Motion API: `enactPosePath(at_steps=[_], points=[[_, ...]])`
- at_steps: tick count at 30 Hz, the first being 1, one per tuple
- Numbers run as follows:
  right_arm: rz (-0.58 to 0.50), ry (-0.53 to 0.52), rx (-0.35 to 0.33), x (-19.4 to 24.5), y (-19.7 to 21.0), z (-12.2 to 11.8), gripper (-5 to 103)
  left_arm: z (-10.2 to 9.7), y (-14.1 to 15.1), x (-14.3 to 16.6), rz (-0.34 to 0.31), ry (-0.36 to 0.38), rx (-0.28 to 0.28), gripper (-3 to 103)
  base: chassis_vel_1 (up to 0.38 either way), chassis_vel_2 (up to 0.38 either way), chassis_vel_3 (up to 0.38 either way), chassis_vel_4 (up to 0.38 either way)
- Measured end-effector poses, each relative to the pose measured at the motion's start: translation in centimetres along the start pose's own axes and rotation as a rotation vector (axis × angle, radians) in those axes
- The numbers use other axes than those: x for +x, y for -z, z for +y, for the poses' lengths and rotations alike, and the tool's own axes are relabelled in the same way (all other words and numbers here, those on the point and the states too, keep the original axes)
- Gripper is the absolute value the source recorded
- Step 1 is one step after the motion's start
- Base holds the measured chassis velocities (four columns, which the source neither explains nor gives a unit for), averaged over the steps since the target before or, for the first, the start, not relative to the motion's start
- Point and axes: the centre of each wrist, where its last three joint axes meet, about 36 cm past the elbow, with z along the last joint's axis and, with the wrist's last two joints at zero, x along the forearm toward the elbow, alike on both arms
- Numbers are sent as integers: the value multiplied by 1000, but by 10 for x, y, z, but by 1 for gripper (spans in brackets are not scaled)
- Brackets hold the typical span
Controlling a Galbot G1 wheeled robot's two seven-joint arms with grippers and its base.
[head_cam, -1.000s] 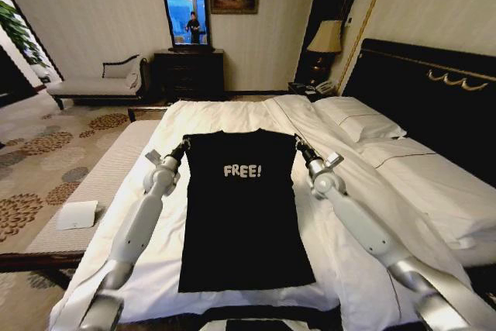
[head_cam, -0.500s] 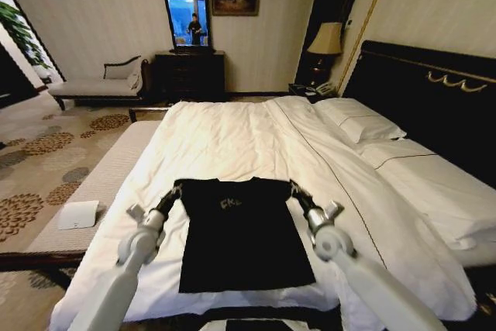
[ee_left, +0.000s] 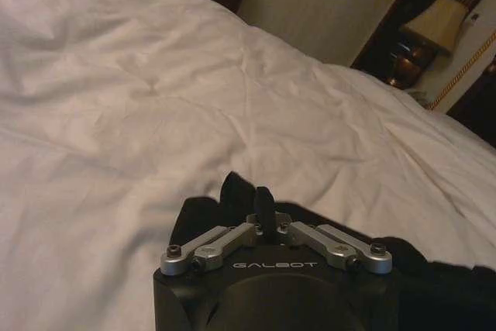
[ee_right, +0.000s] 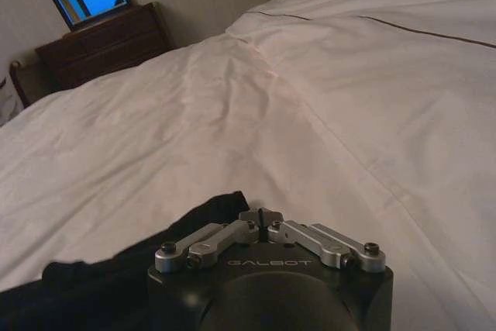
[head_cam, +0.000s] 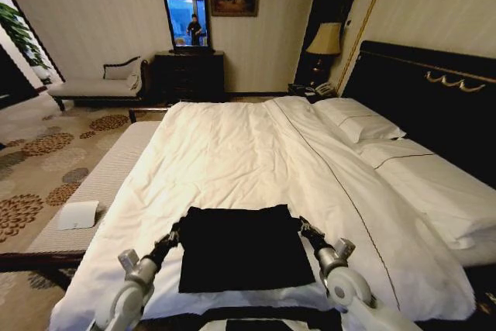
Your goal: Fold the clothes on the bed.
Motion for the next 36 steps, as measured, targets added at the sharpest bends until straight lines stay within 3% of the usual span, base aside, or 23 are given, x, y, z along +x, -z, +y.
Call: enactPosePath(at_steps=[5, 6, 7, 10, 13, 23, 30, 36], points=[[-26, 3, -9, -6, 3, 3, 0, -20, 14, -11, -72, -58, 82, 0, 0, 0, 0, 0], [-45, 5, -17, -10, 6, 4, 0, -30, 20, -17, -115, -95, 141, 0, 0, 0, 0, 0], [-49, 4, -18, -10, 6, 4, 0, -33, 22, -18, -127, -106, 160, 0, 0, 0, 0, 0], [-67, -10, -26, -16, 8, 4, 0, -50, 24, -25, -201, -194, 323, 0, 0, 0, 0, 0], [-66, -13, -25, -17, 7, 4, 0, -51, 16, -28, -198, -197, 340, 0, 0, 0, 0, 0], [-69, -12, -19, -21, 7, 4, 0, -37, 1, -30, -173, -152, 300, 0, 0, 0, 0, 0], [-60, -13, 4, -19, -3, 3, 0, -22, -12, -18, -105, -61, 165, 0, 0, 0, 0, 0], [-57, -15, 8, -19, -6, 2, 0, -22, -15, -19, -70, -4, 77, 0, 0, 0, 0, 0]])
